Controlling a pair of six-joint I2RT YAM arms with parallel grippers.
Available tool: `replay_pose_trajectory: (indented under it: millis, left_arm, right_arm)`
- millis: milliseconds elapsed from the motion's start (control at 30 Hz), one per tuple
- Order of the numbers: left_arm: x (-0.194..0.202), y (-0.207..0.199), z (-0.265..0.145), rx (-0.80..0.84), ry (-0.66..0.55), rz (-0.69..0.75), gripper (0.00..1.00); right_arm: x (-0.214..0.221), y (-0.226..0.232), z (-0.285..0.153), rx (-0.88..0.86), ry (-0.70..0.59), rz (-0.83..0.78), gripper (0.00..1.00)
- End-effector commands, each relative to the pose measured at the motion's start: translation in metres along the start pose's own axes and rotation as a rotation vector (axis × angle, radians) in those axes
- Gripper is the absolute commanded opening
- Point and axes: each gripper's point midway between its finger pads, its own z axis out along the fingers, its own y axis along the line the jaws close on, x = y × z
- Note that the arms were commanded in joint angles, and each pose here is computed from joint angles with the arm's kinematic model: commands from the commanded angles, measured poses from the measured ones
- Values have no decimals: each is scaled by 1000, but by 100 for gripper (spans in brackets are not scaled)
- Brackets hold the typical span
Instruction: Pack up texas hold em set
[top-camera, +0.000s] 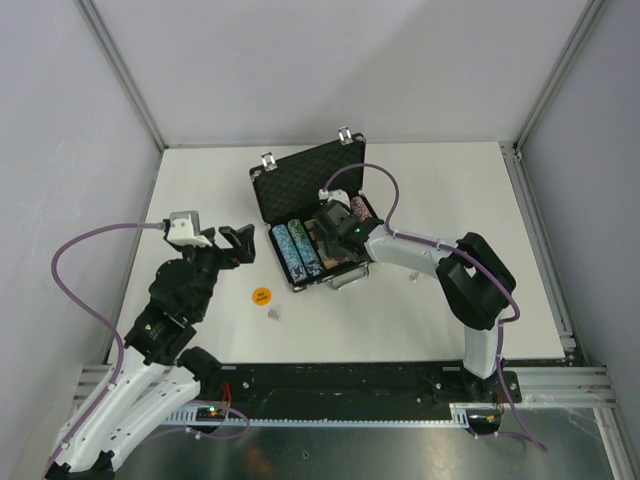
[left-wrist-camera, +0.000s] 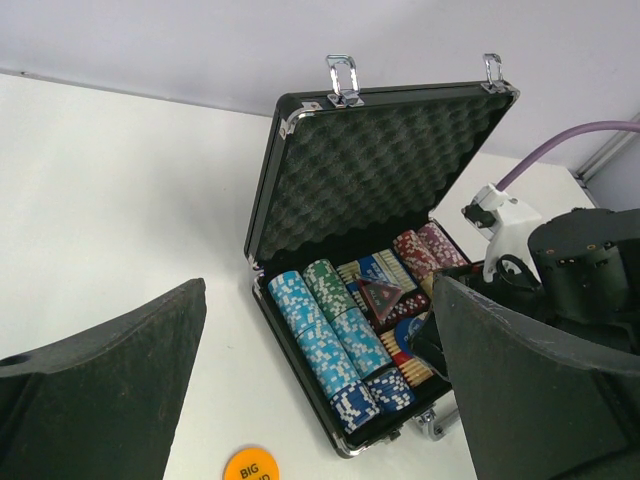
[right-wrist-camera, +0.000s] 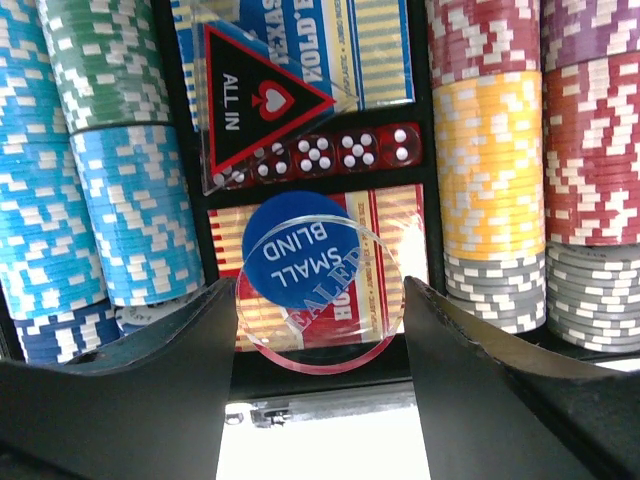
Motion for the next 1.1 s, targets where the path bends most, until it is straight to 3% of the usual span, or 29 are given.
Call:
replay_pose_trajectory:
  millis: [0, 433, 533, 700, 867, 1067]
  left_arm:
    - [-3, -2, 2, 3, -19, -25, 100]
    - [0, -11, 3, 41, 9, -42, 100]
    - [7, -11, 3, 33, 50, -59, 99]
    - [43, -10, 3, 0, 194, -119, 100]
    - [101, -5, 2, -77, 393, -196, 94]
    - [173, 13, -14, -220, 625, -251, 79]
  right_arm:
    - [-33, 8, 3, -2, -84, 12, 55]
    - [-25, 2, 9, 48, -28, -6, 69]
    - [-24, 2, 4, 46, -19, 8, 79]
    - [-38, 9, -14, 22, -71, 10, 93]
    - [-58, 9, -44, -10, -124, 56, 93]
    - [-49, -11, -83, -9, -133, 125, 90]
